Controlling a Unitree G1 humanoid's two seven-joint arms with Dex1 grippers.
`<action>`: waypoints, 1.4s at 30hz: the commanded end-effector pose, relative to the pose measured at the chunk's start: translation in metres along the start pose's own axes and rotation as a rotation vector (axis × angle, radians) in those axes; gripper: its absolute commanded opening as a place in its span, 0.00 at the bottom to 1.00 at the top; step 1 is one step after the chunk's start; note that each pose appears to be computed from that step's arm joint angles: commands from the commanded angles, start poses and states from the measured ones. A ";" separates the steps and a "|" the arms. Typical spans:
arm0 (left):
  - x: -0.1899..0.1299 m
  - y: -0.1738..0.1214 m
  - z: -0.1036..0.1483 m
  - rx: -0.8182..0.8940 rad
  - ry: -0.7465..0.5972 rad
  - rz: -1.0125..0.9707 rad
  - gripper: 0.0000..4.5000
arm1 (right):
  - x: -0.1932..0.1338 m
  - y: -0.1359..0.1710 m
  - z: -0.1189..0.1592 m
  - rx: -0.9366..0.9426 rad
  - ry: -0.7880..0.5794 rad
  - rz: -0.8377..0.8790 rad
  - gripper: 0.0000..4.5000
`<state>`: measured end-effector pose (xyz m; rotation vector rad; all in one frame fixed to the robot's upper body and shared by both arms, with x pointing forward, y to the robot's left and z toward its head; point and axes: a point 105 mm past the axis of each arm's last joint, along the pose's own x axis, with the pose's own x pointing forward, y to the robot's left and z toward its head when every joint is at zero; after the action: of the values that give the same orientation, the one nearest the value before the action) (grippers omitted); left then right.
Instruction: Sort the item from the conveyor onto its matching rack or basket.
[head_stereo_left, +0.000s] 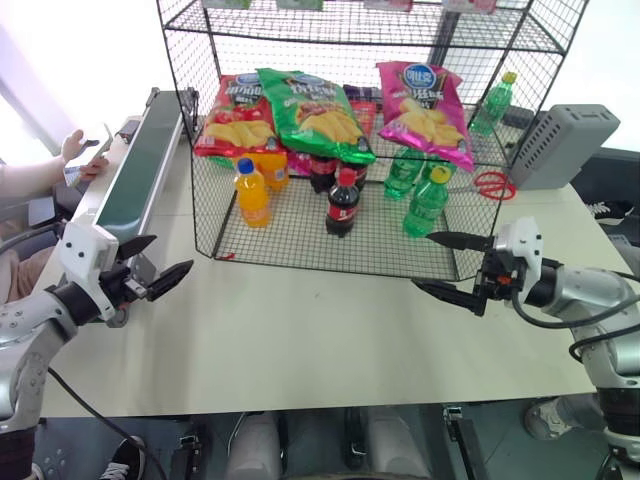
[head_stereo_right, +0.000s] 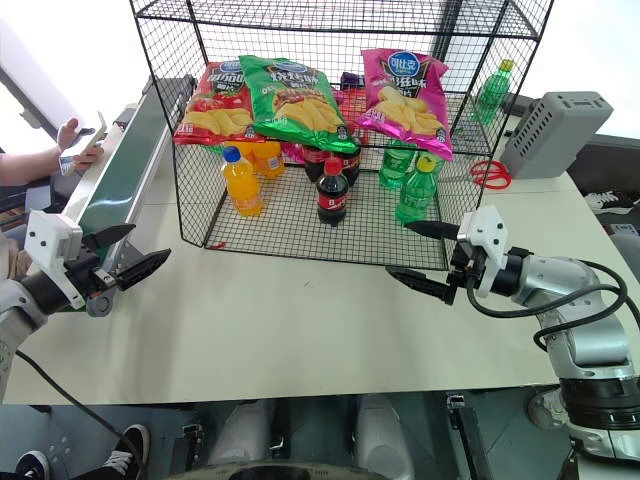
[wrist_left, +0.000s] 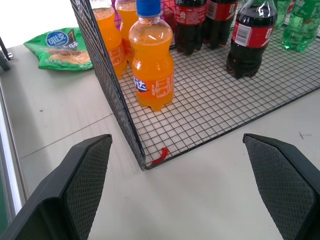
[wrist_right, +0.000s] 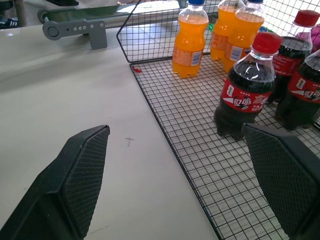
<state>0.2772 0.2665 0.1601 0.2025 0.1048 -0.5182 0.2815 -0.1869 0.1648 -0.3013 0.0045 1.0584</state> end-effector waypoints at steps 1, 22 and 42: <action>0.000 0.001 0.015 0.057 -0.047 0.021 1.00 | 0.001 -0.004 0.007 -0.043 -0.016 -0.004 0.98; 0.003 0.003 0.012 0.045 -0.039 0.012 1.00 | 0.004 -0.008 0.003 -0.078 0.005 -0.005 0.98; 0.004 0.002 0.007 0.050 -0.023 0.004 1.00 | 0.007 -0.007 -0.002 -0.098 0.017 0.010 0.98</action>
<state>0.2820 0.2630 0.1604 0.2259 0.0963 -0.5293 0.2907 -0.1874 0.1556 -0.3850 0.0135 1.0600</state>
